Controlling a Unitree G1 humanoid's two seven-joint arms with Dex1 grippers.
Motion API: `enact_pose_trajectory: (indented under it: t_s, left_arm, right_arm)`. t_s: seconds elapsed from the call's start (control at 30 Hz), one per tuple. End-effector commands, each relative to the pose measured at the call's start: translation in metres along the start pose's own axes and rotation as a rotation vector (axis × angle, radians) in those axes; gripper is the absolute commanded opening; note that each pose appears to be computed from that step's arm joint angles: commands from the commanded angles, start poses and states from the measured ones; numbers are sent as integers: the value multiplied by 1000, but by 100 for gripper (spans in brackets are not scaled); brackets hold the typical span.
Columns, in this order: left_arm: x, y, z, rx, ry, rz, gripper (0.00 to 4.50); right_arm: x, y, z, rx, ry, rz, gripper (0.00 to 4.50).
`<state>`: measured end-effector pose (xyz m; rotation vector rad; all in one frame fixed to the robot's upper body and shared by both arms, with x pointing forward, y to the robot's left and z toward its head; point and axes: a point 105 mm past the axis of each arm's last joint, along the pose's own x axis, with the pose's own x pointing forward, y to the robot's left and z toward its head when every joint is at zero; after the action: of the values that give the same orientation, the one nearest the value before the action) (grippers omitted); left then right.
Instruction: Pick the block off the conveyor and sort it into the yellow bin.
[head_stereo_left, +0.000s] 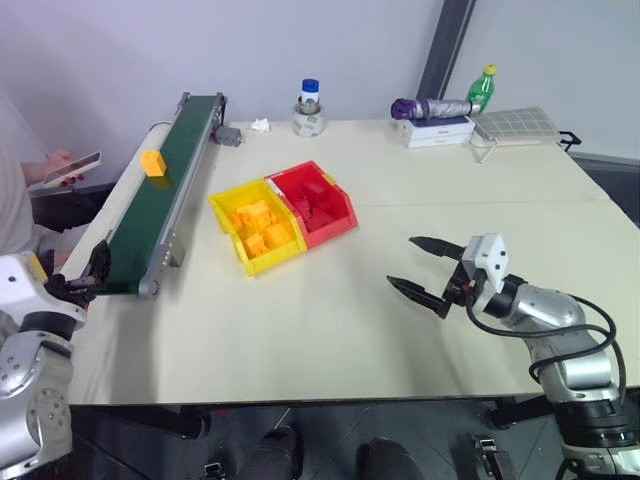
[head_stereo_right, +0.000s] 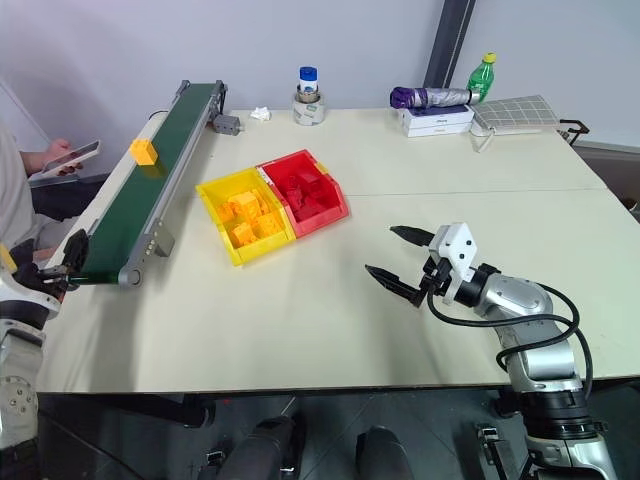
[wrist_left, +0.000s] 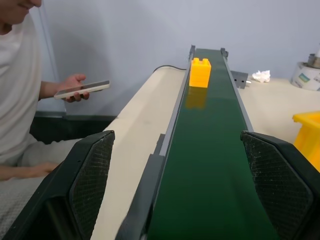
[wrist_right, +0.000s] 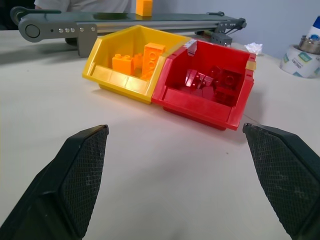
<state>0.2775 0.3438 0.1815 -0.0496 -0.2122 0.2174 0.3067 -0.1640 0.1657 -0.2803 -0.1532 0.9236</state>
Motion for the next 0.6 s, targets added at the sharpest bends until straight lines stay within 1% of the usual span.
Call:
enact_pose_trajectory:
  t_s: [0.03,0.13,0.27,0.33,0.37,0.43,0.57,0.6]
  left_arm:
    - [11,0,3,24,26,-35,425]
    - [21,0,7,16,32,-57,425]
    - [40,-4,13,-42,37,-107,425]
    - [48,-6,15,-59,51,-141,425]
    - [53,-6,13,-38,75,-147,425]
    - [62,-9,17,-92,75,-172,425]
    - [75,-10,13,-123,128,-182,425]
    - [78,-11,14,-96,127,-190,425]
  right_arm:
    - [4,4,12,-29,-43,9,450]
    - [6,4,12,-28,-47,9,450]
    - [7,5,12,-25,-49,9,450]
    - [7,6,11,-25,-49,7,450]
    - [8,6,12,-25,-50,6,450]
    - [7,5,12,-26,-52,1,450]
    - [6,6,13,-28,-52,-4,450]
    - [6,7,13,-27,-52,-5,450]
